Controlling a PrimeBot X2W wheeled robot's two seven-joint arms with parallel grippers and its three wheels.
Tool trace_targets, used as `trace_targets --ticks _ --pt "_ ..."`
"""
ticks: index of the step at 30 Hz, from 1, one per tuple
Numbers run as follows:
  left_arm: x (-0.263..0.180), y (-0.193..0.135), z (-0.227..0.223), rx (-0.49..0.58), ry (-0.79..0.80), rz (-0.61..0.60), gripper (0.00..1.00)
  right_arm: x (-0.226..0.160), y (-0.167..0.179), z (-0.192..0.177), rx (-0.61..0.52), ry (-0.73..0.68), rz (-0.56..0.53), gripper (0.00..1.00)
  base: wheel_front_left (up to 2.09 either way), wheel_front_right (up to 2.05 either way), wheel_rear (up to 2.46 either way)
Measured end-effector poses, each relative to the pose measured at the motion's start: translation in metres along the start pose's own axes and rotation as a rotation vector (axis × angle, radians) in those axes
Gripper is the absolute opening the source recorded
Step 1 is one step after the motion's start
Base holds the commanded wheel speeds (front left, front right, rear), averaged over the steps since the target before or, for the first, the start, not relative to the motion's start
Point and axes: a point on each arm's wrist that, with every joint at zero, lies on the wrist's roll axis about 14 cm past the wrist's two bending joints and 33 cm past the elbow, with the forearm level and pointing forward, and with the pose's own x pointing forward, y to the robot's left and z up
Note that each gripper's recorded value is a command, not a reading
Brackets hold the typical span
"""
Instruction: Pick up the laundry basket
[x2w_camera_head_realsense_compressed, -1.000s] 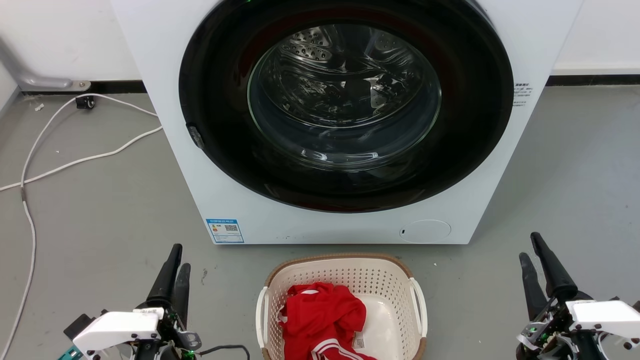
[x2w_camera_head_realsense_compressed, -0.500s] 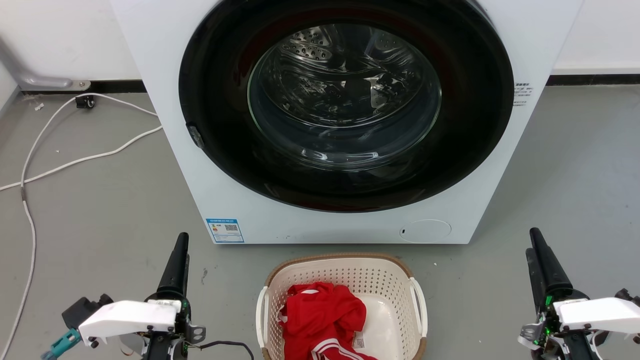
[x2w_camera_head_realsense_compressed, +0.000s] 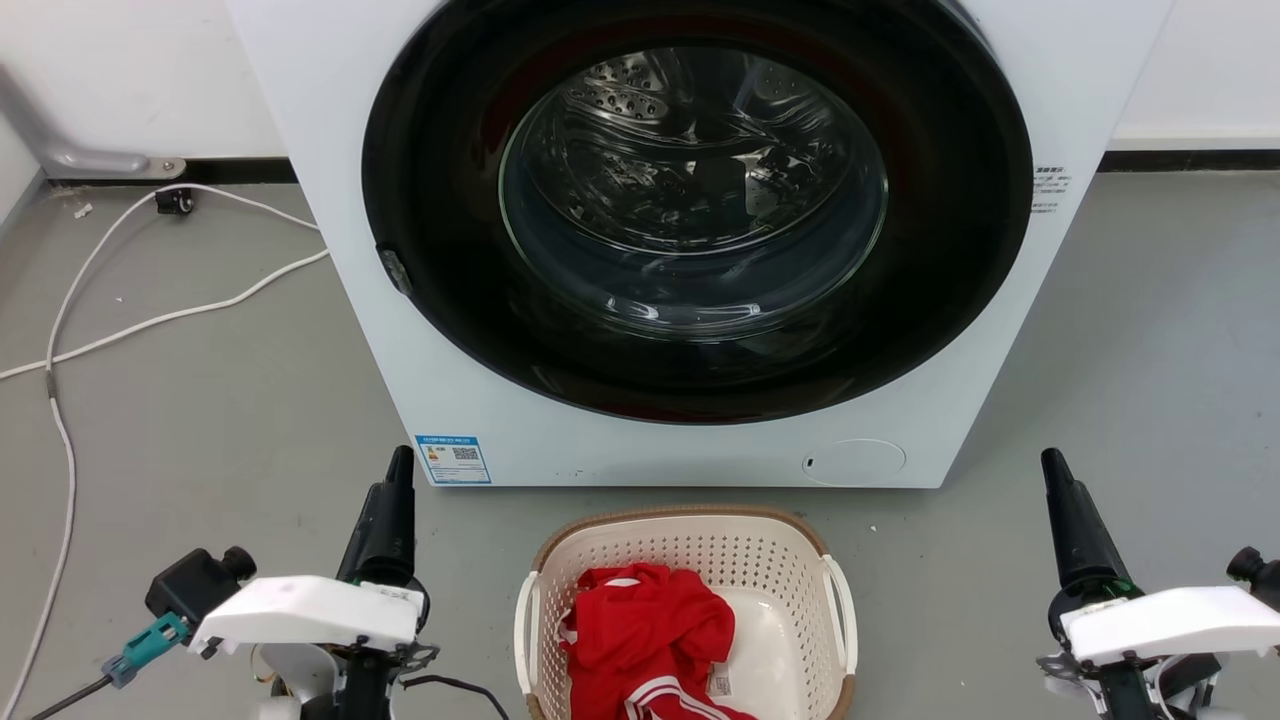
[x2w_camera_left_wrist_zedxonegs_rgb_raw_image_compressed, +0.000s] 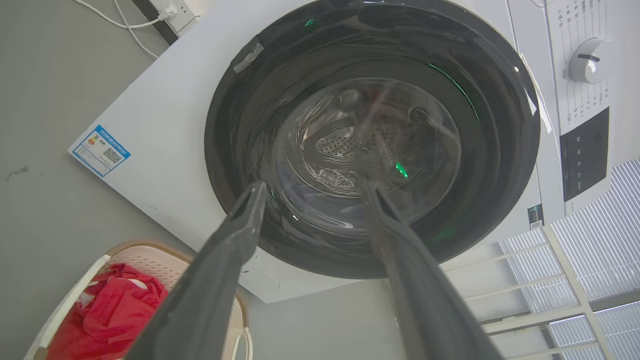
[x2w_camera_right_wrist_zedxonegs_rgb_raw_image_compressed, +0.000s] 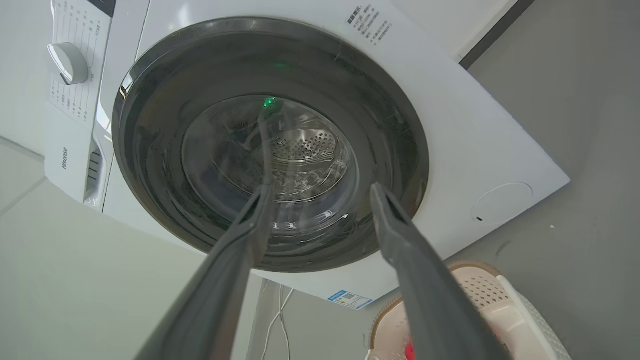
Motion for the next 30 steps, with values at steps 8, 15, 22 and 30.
trace_targets --ticks 8,15,22,30 --pt "0.001 -0.006 -0.002 0.152 -0.007 -0.008 1.0 0.001 0.006 -0.001 -0.154 0.004 0.02 1.0 0.0 0.0 0.0" --pt "0.002 -0.012 -0.003 0.266 -0.018 -0.023 1.0 0.002 0.011 -0.001 -0.266 -0.002 0.039 1.0 0.0 0.0 0.0" --pt "0.002 -0.016 -0.005 0.372 -0.029 -0.032 1.0 0.002 0.014 -0.001 -0.366 -0.011 0.053 1.0 0.0 0.0 0.0" --pt "0.002 -0.019 -0.004 0.474 -0.048 -0.039 1.0 0.003 0.016 0.0 -0.465 -0.022 0.064 1.0 0.0 0.0 0.0"
